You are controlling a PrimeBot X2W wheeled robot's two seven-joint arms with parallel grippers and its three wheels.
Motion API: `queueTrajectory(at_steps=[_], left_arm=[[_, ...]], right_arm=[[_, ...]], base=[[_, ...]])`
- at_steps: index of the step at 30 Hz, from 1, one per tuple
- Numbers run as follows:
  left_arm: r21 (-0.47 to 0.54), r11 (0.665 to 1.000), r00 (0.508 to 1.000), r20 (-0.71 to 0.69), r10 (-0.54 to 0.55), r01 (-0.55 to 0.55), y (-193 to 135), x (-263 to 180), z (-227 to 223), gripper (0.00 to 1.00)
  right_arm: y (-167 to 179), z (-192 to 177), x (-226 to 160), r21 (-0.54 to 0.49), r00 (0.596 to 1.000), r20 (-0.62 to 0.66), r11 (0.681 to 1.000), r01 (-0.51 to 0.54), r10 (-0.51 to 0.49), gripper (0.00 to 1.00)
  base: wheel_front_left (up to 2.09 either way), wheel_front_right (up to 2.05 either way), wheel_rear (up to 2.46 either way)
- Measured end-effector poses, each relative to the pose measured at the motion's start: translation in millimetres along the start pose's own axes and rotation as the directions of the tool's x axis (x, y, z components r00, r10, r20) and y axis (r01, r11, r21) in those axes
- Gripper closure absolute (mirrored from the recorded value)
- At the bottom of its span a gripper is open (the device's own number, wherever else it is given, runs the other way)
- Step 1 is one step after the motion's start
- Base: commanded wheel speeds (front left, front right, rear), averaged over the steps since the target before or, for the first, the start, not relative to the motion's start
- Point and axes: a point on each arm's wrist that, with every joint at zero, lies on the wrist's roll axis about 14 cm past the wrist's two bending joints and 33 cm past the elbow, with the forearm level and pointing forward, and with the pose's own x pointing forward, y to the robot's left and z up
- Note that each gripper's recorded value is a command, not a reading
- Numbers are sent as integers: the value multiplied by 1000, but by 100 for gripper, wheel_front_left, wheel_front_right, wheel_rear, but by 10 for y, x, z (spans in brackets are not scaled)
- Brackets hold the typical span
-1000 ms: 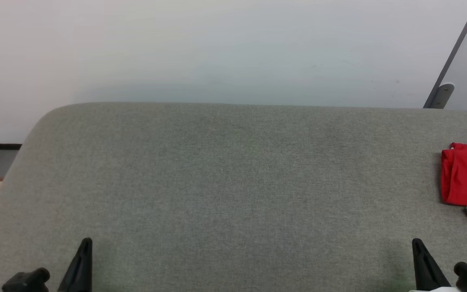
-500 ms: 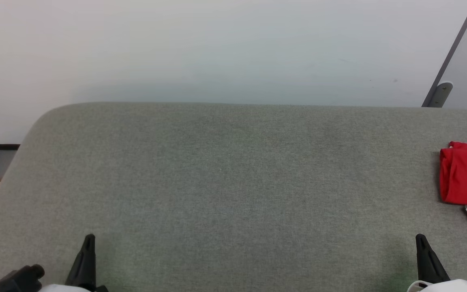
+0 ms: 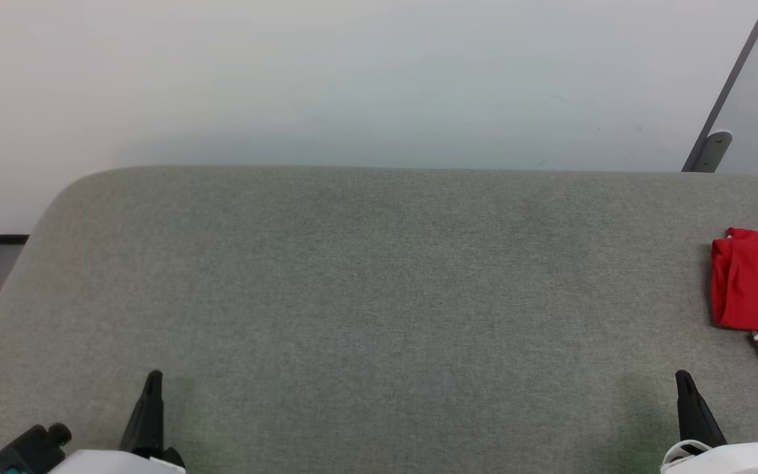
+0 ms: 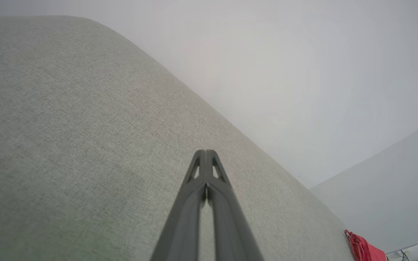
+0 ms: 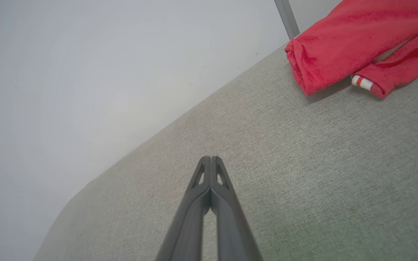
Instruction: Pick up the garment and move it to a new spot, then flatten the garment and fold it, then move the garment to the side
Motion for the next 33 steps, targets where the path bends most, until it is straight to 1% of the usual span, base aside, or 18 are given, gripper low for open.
queueTrajectory(at_steps=[8,15,24,33], left_arm=[[-107,994,1000,-5,3,-3,-38,36,-19,100],[-192,981,1000,-12,0,-3,-81,66,-46,100],[-289,957,1000,-18,-9,3,-142,107,-64,100],[-377,926,999,-28,-19,7,-200,138,-95,100]], right_arm=[[16,21,27,116,1000,-1,993,4,-4,100],[34,36,47,206,1000,-3,978,3,-3,100],[42,50,60,310,1000,-6,951,4,-2,100],[71,83,86,408,1000,-1,913,-4,5,100]], base=[[0,0,0],[0,0,0],[0,0,0],[0,0,0]])
